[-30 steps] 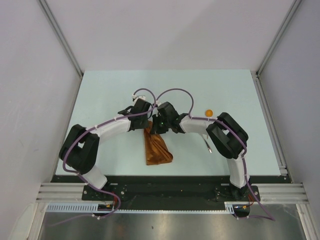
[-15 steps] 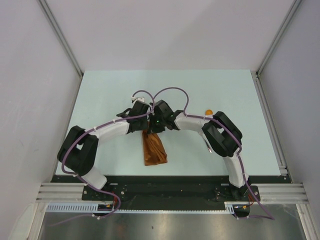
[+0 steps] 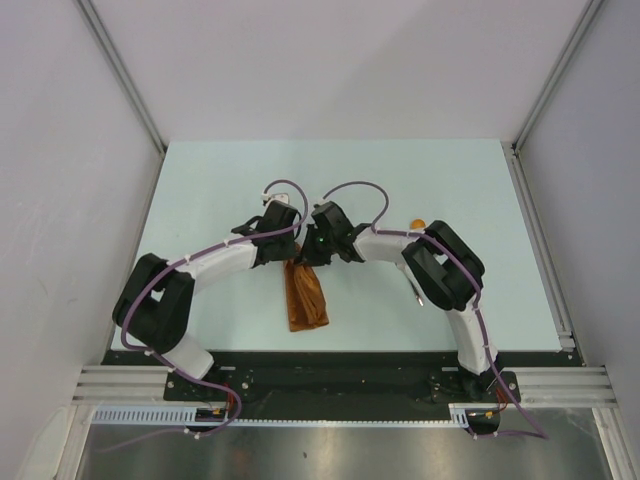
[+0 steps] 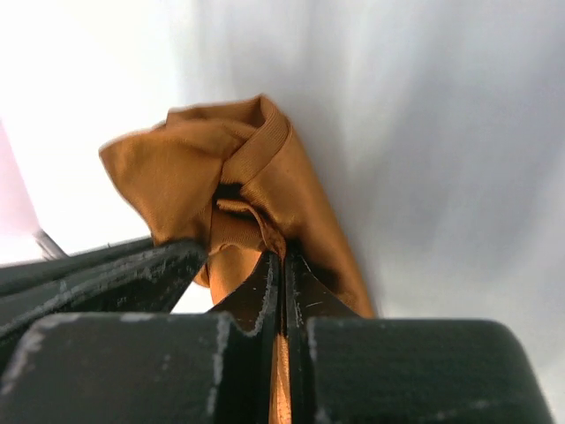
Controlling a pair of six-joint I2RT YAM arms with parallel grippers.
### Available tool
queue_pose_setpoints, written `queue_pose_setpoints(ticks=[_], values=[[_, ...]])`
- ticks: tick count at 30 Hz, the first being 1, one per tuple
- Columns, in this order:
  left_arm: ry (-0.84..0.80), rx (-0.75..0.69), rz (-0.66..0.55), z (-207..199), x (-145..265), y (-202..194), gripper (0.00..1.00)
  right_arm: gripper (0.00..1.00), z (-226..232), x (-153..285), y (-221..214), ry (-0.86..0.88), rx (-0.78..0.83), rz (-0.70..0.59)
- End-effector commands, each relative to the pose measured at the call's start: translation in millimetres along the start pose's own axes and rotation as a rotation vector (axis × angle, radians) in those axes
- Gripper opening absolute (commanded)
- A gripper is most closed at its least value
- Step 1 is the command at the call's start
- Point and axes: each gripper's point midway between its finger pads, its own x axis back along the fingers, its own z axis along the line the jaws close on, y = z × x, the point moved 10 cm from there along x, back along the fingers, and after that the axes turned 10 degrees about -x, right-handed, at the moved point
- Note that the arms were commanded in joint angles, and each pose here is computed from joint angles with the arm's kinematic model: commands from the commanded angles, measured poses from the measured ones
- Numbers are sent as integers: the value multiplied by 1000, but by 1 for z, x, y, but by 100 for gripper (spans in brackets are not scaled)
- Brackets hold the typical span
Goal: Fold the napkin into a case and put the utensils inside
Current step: Stuff the smaller-rectangle-folded napkin at the center of the board.
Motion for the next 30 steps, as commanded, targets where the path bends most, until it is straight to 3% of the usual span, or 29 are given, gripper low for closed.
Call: queue_pose_setpoints(ticks=[1,7,17,22,28,30], values=[[-54,44,-27,-6,6,7,0,0,20,8,14,125,-102,-67],[-44,36,-21,-4,7,5,0,0,32,1,11,210,-85,-42],[58,65,27,9,0,24,0,0,4,-11,-16,143,76,5],[-1,85,20,6,0,30,1,0,3,-18,-18,109,111,25],[86,84,84,17,-1,21,19,0,3,-18,-15,62,160,-8],[96,88,100,18,-2,18,20,0,2,-17,-15,48,184,-7]])
